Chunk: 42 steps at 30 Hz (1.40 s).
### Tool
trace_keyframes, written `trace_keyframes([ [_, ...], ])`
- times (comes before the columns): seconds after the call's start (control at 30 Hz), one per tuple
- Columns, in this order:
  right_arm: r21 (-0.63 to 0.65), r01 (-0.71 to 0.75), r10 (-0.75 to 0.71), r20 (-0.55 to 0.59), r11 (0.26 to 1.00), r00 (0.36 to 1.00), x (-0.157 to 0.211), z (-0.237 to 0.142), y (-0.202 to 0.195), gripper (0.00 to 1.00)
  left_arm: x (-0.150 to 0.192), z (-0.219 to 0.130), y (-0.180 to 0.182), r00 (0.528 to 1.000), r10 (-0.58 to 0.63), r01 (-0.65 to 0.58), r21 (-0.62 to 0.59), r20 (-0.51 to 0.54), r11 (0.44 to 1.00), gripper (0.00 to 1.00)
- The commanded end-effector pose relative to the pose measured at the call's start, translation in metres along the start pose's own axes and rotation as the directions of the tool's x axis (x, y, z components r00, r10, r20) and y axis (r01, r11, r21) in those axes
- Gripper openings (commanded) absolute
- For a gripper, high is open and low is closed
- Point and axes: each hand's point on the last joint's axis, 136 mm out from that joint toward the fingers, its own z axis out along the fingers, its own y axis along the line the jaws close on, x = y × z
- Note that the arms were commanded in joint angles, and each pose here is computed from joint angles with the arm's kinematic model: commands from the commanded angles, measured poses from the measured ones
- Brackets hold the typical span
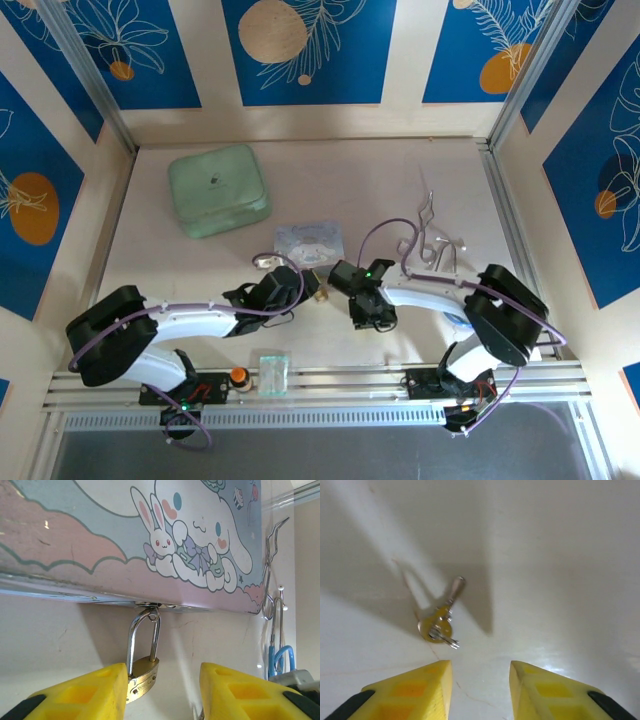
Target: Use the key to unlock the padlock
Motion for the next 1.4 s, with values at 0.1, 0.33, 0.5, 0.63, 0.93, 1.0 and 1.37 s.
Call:
trace_keyframes([
  [0.1, -0.22, -0.035, 0.044, 0.037, 0.975, 0.998, -0.008, -0.016, 0.016, 0.44, -0.005, -0.004, -0.009, 1.0, -0.01, 0.009, 0.03, 0.024, 1.0, 0.42],
  [0.33, -0.297, -0.072, 0.084, 0.025, 0.952, 0.996, -0.023, -0.012, 0.015, 0.42, -0.008, -0.006, -0.013, 0.999, 0.005, -0.006, 0.028, 0.033, 1.0, 0.42],
  [0.5, -0.28, -0.079, 0.082, -0.003, 0.957, 0.997, -0.021, -0.003, 0.022, 0.41, -0.007, -0.003, -0.015, 1.0, 0.0, -0.001, 0.034, 0.029, 0.999, 0.42],
  [0.63, -0.238, -0.079, 0.078, -0.015, 0.968, 0.997, -0.015, 0.005, 0.023, 0.4, -0.004, -0.001, -0.014, 1.0, -0.004, 0.003, 0.034, 0.019, 0.999, 0.42],
  [0.93, -0.162, -0.044, 0.041, -0.017, 0.986, 0.999, -0.014, 0.02, 0.031, 0.29, -0.006, -0.004, -0.01, 0.999, -0.014, 0.013, 0.031, 0.031, 0.999, 0.42],
  [1.0, -0.145, -0.044, 0.042, -0.016, 0.988, 0.999, -0.015, 0.025, 0.029, 0.26, -0.007, -0.005, -0.009, 0.999, -0.014, 0.013, 0.03, 0.035, 0.999, 0.42],
  [1.37, -0.201, 0.017, -0.012, 0.027, 0.979, 1.0, -0.018, 0.022, 0.018, 0.03, -0.01, -0.009, -0.009, 0.999, 0.006, -0.007, 0.021, 0.048, 1.0, 0.42],
])
